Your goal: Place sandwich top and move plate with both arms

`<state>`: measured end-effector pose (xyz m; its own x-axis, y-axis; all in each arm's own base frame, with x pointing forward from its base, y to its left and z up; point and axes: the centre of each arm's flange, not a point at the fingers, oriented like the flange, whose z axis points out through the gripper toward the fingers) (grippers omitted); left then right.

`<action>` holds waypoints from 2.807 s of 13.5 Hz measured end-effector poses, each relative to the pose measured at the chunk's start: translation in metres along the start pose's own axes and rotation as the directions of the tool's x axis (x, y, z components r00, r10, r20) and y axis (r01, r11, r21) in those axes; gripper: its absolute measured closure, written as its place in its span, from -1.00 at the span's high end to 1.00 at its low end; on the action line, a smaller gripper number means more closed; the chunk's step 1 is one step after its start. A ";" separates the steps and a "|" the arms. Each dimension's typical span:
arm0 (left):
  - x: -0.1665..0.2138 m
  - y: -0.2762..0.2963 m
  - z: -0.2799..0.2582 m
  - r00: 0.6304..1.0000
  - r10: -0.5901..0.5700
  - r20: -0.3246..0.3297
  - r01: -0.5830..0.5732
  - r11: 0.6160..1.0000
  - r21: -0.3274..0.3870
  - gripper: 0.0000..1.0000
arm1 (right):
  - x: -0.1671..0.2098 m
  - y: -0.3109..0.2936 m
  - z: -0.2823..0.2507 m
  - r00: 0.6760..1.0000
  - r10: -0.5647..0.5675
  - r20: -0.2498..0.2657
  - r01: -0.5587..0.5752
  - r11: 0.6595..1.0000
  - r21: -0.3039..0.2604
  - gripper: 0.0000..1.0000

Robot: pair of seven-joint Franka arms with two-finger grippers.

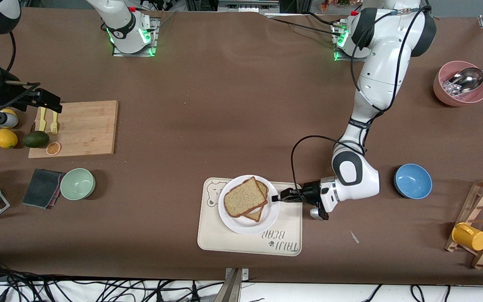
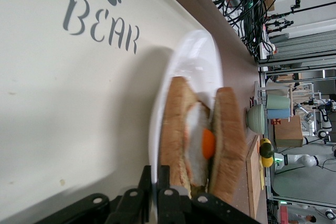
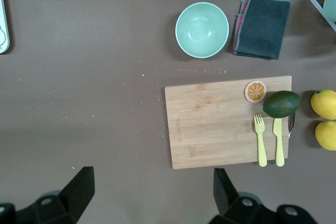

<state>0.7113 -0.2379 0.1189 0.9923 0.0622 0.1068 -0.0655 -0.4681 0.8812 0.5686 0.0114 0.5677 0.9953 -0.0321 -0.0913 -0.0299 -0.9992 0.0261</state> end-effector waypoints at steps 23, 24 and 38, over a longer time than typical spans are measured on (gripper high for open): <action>-0.092 0.200 -0.257 0.965 0.003 0.261 -0.148 0.830 0.538 1.00 | 0.000 0.000 0.001 1.000 0.001 0.002 -0.001 1.000 0.000 1.00; -0.102 0.217 -0.274 0.954 -0.014 0.298 -0.176 0.779 0.601 1.00 | 0.000 0.000 0.001 1.000 0.001 0.002 -0.001 1.000 0.000 1.00; -0.143 0.290 -0.440 0.954 -0.197 0.228 -0.130 0.412 0.902 1.00 | 0.000 0.000 0.001 1.000 0.001 0.002 -0.001 1.000 0.000 1.00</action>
<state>0.5046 0.0056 0.5616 0.9830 -0.0489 -0.1768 -0.0615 -0.9959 -0.0666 0.5688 0.0111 0.5668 0.9951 -0.0327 -0.0931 -0.0304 -0.9992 0.0261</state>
